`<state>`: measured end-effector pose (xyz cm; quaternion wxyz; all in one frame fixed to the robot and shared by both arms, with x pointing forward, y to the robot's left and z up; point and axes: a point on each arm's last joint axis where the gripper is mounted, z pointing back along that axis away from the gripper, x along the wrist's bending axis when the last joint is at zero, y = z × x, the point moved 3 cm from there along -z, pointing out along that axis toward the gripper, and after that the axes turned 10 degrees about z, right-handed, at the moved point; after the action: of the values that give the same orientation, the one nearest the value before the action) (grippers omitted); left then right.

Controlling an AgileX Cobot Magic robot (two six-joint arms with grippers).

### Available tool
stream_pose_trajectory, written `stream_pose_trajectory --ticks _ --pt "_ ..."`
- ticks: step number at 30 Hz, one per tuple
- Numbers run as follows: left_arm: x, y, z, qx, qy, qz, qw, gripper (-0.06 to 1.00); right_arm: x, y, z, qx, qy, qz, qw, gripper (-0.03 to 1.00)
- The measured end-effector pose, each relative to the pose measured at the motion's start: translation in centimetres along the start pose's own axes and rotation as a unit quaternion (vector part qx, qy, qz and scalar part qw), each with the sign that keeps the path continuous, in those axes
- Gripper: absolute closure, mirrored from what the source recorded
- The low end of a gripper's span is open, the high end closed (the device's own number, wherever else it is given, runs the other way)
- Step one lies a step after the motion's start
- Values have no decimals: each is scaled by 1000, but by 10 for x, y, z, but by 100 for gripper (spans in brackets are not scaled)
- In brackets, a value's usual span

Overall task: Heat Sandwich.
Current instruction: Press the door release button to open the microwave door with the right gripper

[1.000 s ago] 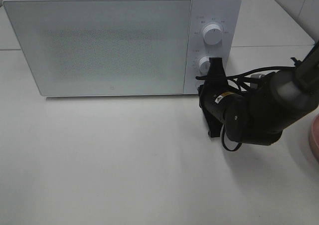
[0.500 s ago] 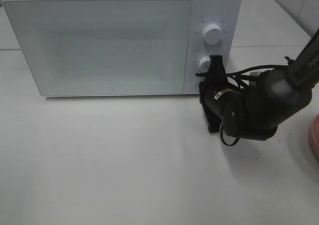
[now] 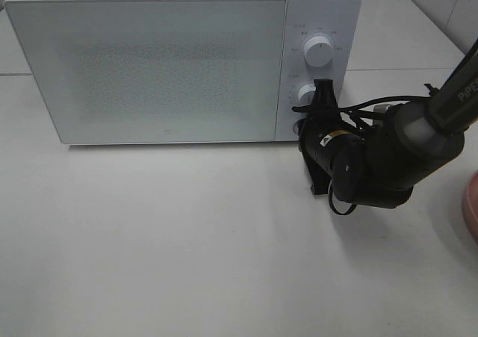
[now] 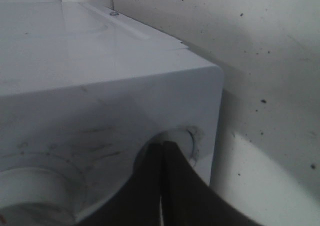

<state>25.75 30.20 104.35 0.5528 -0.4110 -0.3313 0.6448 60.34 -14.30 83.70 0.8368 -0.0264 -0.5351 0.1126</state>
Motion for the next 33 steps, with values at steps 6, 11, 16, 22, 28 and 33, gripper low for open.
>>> stream_pose_trajectory --ticks 6,11,16,22,28,33 --pt "0 0 0 0 0 0 1000 -2 3 0 -3 -5 3 -8 1000 96" --pt "0 0 0 0 0 0 1000 -2 5 0 -5 -13 -1 -13 1000 96" --pt "0 0 0 0 0 0 1000 -2 4 1 -13 -22 1 -15 1000 96" --pt "0 0 0 0 0 0 1000 -2 1 5 -15 -25 6 -19 1000 96" --pt "0 0 0 0 0 0 1000 -2 1 5 -16 -26 7 -21 999 96" --pt "0 0 0 0 0 0 1000 -2 1 5 -16 -23 11 -21 999 96"
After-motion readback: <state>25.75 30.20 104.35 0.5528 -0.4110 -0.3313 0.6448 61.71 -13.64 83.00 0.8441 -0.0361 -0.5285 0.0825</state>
